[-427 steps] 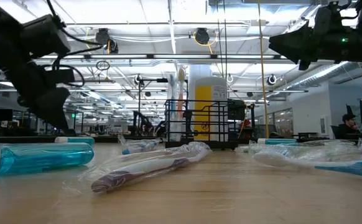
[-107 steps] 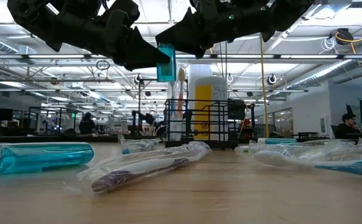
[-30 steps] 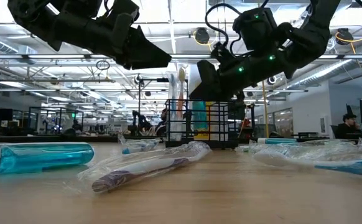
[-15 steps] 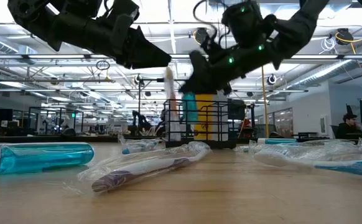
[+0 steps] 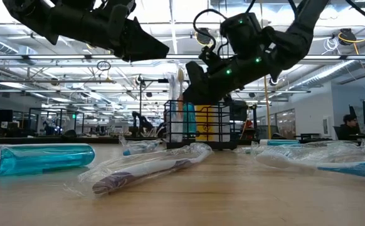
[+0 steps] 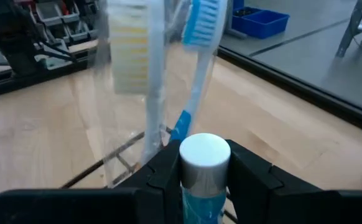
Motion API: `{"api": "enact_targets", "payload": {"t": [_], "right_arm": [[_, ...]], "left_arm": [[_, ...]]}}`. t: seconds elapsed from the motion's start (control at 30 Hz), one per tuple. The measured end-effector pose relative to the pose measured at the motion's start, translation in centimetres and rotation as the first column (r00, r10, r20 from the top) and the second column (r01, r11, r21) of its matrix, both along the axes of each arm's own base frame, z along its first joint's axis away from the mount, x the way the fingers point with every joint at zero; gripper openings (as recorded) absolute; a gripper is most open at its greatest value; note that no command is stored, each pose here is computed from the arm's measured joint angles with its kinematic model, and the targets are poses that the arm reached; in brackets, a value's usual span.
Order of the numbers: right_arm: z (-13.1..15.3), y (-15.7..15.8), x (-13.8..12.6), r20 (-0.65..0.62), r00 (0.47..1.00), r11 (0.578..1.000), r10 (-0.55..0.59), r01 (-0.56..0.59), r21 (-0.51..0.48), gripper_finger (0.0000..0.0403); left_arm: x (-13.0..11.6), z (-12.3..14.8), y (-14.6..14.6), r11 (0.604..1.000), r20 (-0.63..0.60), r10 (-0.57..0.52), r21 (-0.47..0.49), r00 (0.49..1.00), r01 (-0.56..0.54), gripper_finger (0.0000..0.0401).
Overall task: Pick & Place toothbrushing station
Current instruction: Put the blue mouthwash into the black wire organizer, then put the green toothbrush into the black wire organizer
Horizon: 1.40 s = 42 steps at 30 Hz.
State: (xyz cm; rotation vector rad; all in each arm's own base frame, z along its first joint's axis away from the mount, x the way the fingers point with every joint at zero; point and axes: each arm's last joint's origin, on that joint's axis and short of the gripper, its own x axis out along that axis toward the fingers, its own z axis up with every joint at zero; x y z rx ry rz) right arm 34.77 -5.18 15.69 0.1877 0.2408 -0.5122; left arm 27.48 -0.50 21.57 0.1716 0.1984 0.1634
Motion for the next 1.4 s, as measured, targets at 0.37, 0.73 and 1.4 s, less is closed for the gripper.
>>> {"api": "enact_targets", "payload": {"t": [0.37, 0.73, 1.4], "right_arm": [[-0.18, -0.08, -0.08, -0.023, 1.000, 1.000, -0.004, 0.004, 0.002, 0.0101], [-0.22, -0.16, -0.11, -0.035, 0.999, 1.000, -0.004, 0.004, -0.011, 0.0151], [0.18, -0.09, -0.23, -0.032, 0.999, 1.000, 0.007, -0.008, -0.022, 0.0155]], "left_arm": [[-0.03, -0.27, 0.01, 1.000, -0.026, 0.001, 0.000, 1.000, -0.001, 0.0248], [-0.04, -0.31, 0.01, 1.000, -0.029, 0.002, -0.003, 1.000, -0.002, 0.0248], [-0.04, -0.30, 0.01, 1.000, -0.028, 0.003, -0.006, 1.000, -0.003, 0.0248]]}}
